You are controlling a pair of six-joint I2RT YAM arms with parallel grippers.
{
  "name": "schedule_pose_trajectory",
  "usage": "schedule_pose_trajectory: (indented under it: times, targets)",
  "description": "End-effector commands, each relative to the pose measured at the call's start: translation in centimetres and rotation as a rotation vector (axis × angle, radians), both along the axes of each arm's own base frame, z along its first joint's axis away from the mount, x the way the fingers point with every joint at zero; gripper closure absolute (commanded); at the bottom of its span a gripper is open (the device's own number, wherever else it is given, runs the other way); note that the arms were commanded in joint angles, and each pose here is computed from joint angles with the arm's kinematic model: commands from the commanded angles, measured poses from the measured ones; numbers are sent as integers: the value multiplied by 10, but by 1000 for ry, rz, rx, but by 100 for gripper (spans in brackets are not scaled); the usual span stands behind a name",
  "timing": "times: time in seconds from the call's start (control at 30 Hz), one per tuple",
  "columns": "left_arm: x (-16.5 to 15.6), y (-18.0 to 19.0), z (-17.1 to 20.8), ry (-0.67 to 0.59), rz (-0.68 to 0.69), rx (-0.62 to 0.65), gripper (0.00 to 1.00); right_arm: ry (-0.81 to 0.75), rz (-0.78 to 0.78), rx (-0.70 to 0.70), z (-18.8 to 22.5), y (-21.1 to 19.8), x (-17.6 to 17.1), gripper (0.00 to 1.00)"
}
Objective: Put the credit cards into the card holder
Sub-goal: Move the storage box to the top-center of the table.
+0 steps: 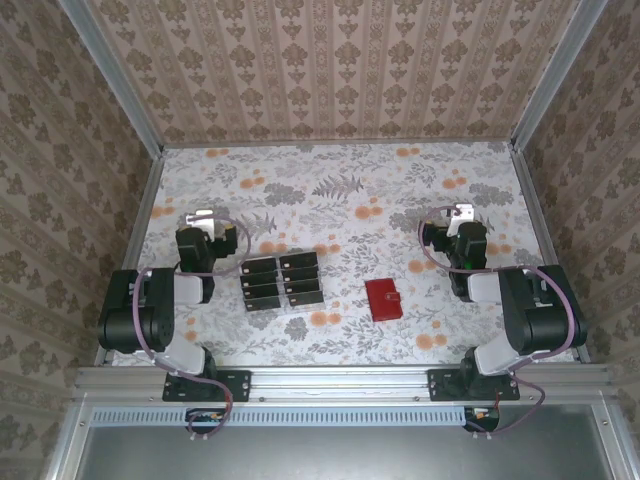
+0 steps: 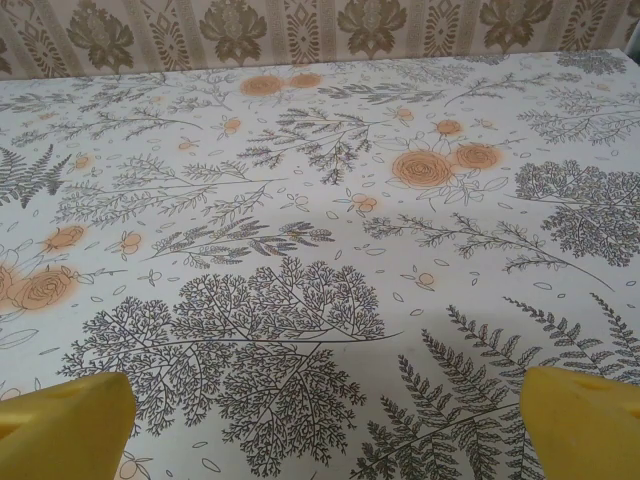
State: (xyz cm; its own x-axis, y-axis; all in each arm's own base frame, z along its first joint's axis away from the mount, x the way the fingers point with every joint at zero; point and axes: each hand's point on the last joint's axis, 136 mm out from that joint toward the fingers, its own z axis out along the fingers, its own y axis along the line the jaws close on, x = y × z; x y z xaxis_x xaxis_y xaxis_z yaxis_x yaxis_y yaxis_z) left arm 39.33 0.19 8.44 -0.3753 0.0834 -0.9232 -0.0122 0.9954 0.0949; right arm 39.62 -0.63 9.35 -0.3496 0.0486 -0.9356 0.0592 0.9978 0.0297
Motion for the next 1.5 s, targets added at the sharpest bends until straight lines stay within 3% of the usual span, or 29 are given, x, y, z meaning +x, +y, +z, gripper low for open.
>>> schedule_pose_trajectory:
  times: [0.0, 0.73, 0.87, 1.2, 1.4, 1.47]
  targets:
    - [6, -5, 10, -29, -38, 14, 0, -7, 14, -5, 5, 1, 4, 0]
    - [7, -4, 10, -30, -34, 7, 0, -3, 16, -2, 4, 1, 4, 0]
    - [3, 8, 14, -55, 34, 5, 0, -10, 28, -2, 5, 3, 3, 0]
    - [-15, 23, 56, -108, 134, 11, 0, -1, -92, 0, 25, -16, -5, 0]
    - [-28, 23, 92, -93, 169, -48, 0, 129, -252, 178, 56, -29, -14, 0]
    - [-34, 23, 104, -68, 194, -93, 0, 170, -223, 252, 64, -19, -14, 0]
